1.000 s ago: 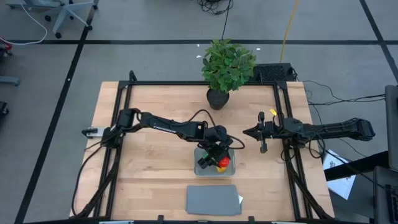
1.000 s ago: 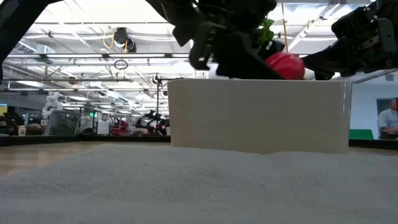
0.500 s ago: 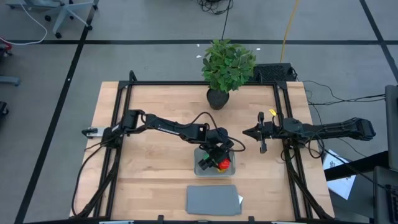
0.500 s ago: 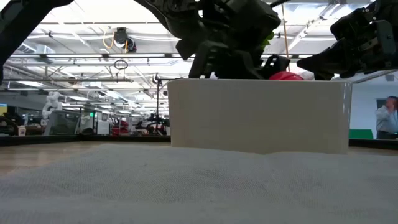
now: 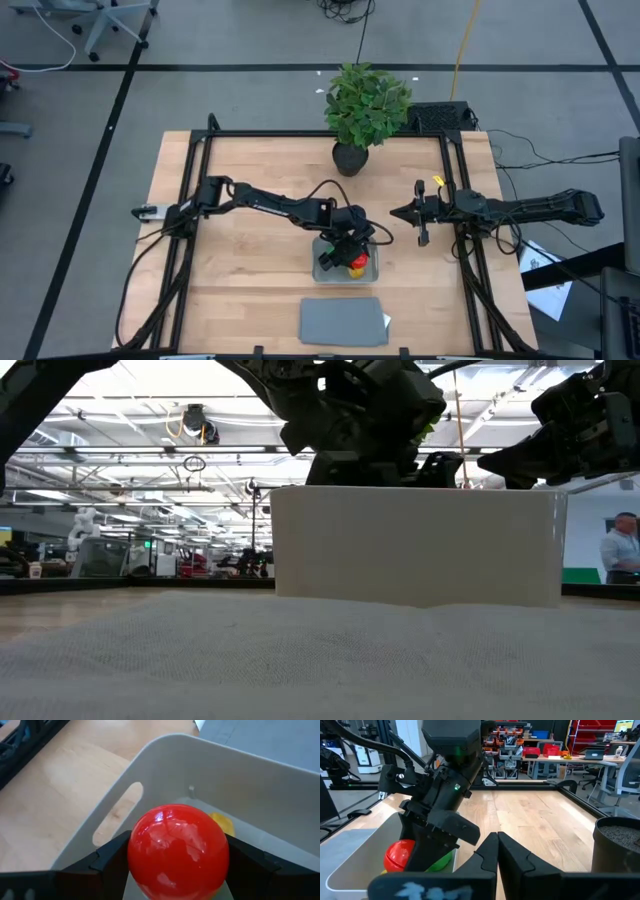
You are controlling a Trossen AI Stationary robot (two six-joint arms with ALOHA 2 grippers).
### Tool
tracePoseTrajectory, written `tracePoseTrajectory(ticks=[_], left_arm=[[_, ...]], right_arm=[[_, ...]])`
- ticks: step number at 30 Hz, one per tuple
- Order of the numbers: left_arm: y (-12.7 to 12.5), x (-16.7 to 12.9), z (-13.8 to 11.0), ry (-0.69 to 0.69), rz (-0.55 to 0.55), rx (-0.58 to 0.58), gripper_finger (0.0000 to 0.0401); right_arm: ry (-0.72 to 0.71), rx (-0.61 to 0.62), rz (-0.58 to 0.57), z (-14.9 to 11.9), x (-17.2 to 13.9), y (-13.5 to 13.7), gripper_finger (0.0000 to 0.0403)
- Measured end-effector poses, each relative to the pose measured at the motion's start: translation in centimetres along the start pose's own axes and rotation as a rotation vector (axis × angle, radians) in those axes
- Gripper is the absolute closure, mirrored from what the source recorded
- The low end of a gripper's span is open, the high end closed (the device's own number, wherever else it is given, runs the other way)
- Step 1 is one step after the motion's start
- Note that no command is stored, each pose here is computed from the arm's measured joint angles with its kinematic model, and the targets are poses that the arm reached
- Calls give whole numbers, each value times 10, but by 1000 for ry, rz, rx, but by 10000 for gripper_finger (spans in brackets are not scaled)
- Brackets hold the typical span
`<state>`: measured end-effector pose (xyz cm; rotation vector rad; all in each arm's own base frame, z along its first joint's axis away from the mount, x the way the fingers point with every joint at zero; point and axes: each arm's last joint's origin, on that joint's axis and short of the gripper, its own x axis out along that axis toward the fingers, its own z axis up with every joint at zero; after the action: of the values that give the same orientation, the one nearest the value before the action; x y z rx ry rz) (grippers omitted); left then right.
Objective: Pick and placing Produce into tupperware
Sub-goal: Put the tomato into the bin
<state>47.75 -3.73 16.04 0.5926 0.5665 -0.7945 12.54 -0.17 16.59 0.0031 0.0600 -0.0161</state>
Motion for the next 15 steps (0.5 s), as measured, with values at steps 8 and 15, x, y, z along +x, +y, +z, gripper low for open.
tracePoseTrajectory(ticks=[8, 15], left_arm=[[0, 0, 0, 1, -4, -27, 136], [-1, 0, 0, -9, -16, -39, 133]], right_arm=[[0, 0, 0, 0, 0, 0, 403], [0, 0, 0, 0, 0, 0, 403]])
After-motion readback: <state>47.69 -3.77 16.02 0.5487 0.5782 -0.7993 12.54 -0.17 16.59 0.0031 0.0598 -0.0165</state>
